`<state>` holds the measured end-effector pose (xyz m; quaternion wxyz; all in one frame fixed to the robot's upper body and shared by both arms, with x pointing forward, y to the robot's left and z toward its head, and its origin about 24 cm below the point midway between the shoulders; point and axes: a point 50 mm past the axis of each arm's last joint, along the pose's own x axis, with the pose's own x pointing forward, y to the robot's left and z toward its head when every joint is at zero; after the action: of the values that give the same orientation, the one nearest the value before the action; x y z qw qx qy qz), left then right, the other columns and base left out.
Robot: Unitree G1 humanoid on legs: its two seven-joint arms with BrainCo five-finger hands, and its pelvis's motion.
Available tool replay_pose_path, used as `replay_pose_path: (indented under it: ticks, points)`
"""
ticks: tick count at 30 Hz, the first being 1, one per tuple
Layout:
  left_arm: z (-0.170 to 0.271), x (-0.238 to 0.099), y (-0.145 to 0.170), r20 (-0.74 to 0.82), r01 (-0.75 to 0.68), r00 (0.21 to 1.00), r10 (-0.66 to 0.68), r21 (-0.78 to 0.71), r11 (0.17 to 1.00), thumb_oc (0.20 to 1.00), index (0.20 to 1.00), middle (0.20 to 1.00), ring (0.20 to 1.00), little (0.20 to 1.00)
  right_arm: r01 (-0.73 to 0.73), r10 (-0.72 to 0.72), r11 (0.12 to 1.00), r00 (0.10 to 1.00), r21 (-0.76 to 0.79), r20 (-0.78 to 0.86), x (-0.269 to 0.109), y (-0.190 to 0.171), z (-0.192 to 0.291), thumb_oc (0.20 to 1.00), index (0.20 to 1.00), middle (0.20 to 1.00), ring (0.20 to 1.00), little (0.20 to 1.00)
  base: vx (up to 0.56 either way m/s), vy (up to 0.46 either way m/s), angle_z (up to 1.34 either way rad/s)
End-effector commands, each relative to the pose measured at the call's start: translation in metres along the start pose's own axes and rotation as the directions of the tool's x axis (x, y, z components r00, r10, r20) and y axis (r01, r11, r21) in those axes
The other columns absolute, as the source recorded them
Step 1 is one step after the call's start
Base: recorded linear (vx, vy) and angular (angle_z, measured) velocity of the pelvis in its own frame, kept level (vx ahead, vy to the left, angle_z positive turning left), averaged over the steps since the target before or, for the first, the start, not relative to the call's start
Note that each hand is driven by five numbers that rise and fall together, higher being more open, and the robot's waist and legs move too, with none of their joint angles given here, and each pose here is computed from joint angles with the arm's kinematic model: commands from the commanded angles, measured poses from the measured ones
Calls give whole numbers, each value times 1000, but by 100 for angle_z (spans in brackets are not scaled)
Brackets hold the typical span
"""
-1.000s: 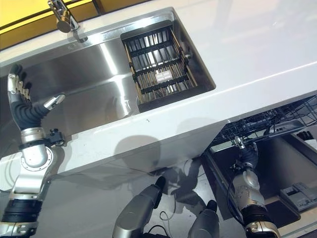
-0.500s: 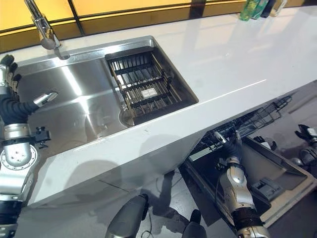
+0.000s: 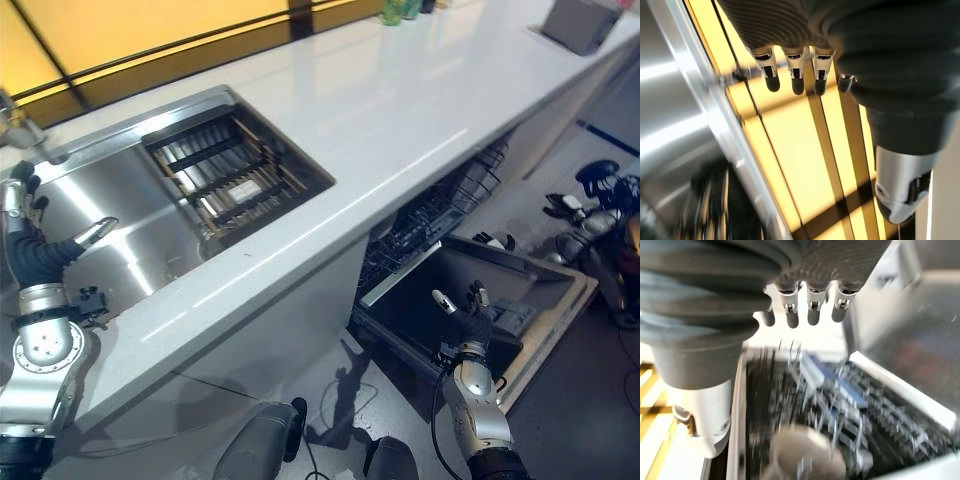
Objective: Pick up plates and place into dishwasher.
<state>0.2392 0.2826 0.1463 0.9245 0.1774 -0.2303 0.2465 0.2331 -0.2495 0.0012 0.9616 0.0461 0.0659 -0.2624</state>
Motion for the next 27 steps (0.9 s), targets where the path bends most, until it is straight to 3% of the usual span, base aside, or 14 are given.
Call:
replay_pose_path:
  ticks: [1,9,13,18,27]
  points:
    - [19,6,-6,115,-34,993,38,-38,999,1000,1000,1000,1000,1000,96,-102,994,990,60,102,5,-12,24,1000,1000,1000,1000,1000,-35,-6,-16]
    - [2,-28,-16,6,-50,999,51,-89,995,1000,1000,1000,1000,1000,289,-289,957,957,17,5,-16,-50,-5,1000,1000,1000,1000,1000,-17,121,-27]
    - [3,-36,-29,-13,-69,998,68,-139,988,1000,1000,1000,1000,1000,423,-422,906,906,-24,37,-14,-64,-5,1000,1000,1000,1000,1000,-127,198,-24]
    - [5,-40,-39,-21,-103,995,101,-198,975,1000,1000,1000,1000,1000,585,-586,810,808,30,66,-3,-78,4,1000,1000,1000,1000,1000,-176,188,-15]
    - [11,-38,-47,11,-131,990,138,-243,961,1000,1000,1000,1000,1000,707,-727,661,686,253,-16,14,-73,11,1000,1000,1000,1000,1000,-155,70,-3]
